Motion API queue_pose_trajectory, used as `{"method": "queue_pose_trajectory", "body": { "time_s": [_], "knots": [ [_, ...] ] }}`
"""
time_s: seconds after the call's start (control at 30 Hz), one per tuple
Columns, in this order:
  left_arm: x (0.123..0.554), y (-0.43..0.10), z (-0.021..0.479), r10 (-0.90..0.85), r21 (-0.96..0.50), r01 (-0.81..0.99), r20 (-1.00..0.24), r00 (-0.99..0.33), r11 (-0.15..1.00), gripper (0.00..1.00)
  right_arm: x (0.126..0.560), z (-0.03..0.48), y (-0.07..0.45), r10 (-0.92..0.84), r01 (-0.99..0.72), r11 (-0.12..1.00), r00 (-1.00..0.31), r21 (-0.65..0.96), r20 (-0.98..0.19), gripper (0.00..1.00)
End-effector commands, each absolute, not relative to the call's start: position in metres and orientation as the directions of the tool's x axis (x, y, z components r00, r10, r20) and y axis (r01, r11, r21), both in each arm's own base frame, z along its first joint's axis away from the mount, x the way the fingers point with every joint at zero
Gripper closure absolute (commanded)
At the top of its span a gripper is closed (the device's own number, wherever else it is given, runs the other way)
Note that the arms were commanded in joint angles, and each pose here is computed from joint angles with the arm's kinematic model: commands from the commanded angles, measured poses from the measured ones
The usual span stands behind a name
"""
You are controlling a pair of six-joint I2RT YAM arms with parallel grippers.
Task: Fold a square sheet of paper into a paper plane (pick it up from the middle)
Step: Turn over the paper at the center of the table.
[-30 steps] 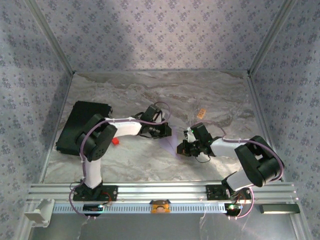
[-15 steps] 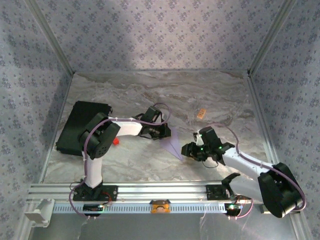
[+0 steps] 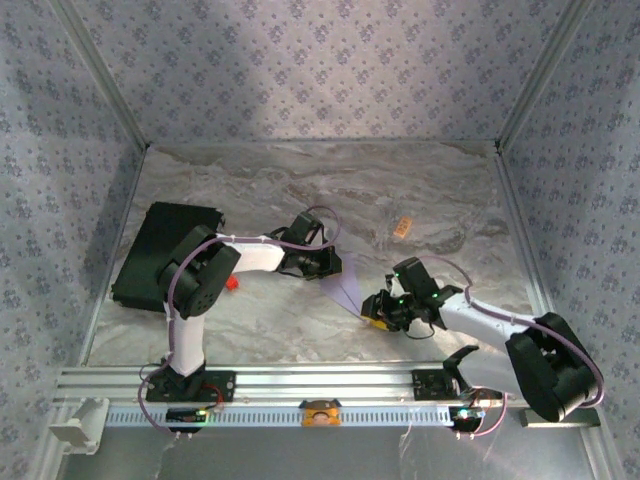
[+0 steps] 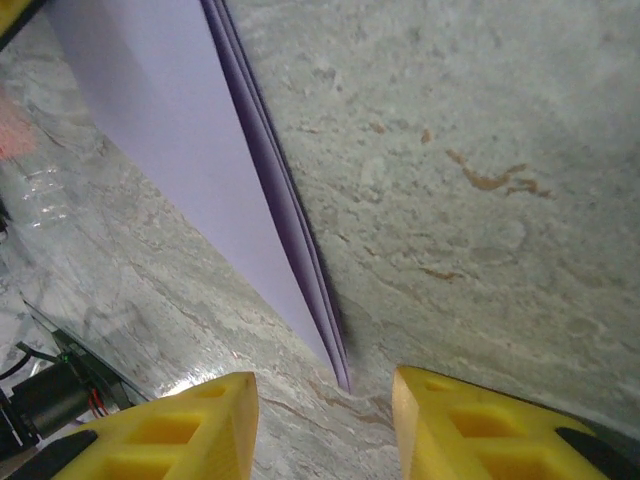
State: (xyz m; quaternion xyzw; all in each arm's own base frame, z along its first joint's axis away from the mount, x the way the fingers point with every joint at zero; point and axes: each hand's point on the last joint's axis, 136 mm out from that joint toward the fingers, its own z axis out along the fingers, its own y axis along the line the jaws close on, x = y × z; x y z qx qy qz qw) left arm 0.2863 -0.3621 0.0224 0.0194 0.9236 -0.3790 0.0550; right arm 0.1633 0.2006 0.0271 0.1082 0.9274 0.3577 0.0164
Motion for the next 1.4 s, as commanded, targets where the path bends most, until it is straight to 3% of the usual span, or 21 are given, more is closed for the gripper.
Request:
{"method": "queue_pose_trajectory", "body": {
  "time_s": [0.0, 0.5, 0.7, 1.03, 1.37],
  "knots": [
    [0.277, -0.35, 0.01, -0.016, -0.662, 0.042, -0.081, -0.997, 0.748, 0.9, 0.158, 0.025, 0.206, 0.197, 0.201, 0.705, -0.977, 0.68, 0.085, 0.61],
    [0.28, -0.354, 0.014, -0.032, -0.679, 0.03, -0.078, -0.996, 0.733, 0.9, 0.178, 0.039, 0.215, 0.223, 0.175, 0.639, -0.974, 0.75, 0.037, 0.65],
    [0.28, -0.355, 0.016, -0.034, -0.682, 0.03, -0.08, -0.996, 0.731, 0.9, 0.183, 0.039, 0.21, 0.222, 0.154, 0.649, -0.975, 0.745, 0.008, 0.64],
    [0.281, -0.357, 0.018, -0.038, -0.692, 0.027, -0.079, -0.996, 0.721, 0.9, 0.201, 0.056, 0.216, 0.219, 0.081, 0.569, -0.974, 0.818, -0.057, 0.64],
    [0.283, -0.358, 0.021, -0.043, -0.702, 0.027, -0.082, -0.996, 0.712, 0.9, 0.202, 0.052, 0.219, 0.197, 0.078, 0.565, -0.98, 0.822, -0.043, 0.66]
  ]
}}
